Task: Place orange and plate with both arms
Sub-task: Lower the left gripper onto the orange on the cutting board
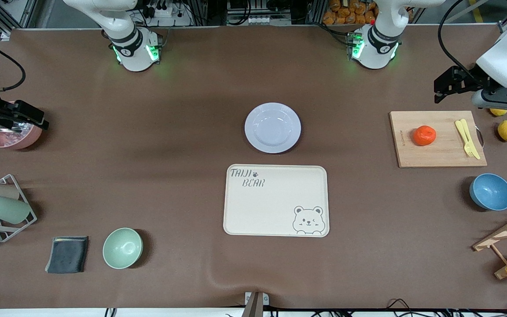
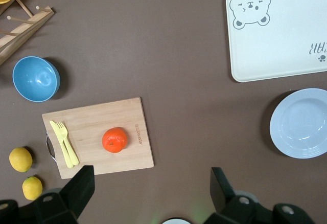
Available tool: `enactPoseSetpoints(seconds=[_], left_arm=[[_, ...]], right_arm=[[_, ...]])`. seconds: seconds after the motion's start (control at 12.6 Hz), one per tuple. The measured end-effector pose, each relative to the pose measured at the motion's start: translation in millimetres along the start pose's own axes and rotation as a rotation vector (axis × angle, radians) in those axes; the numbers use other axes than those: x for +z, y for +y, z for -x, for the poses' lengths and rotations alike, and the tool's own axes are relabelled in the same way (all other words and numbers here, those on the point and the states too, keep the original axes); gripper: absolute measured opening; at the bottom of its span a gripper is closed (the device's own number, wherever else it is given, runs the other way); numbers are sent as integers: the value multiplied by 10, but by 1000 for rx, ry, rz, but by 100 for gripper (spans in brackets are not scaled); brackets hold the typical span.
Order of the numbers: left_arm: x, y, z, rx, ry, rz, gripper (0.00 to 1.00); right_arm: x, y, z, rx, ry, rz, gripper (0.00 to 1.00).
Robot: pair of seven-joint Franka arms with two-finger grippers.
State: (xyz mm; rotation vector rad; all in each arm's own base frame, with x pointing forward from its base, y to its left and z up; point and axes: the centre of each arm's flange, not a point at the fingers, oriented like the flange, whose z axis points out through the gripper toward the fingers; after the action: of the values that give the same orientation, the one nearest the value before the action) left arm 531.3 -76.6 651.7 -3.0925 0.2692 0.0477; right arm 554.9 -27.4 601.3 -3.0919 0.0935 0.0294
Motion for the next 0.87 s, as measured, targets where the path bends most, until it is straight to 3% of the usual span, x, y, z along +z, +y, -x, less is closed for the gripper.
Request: enactPoseSetpoints(seconds=[0.63,0.87], left_arm=[[-11,0,4,1,-1,-11,100],[223,-93,34,-16,-93,-11,100]], right_arm=[[-40,-50,-9,-9,11,0,100],[-35,-46,-12,-8,10,0,100]])
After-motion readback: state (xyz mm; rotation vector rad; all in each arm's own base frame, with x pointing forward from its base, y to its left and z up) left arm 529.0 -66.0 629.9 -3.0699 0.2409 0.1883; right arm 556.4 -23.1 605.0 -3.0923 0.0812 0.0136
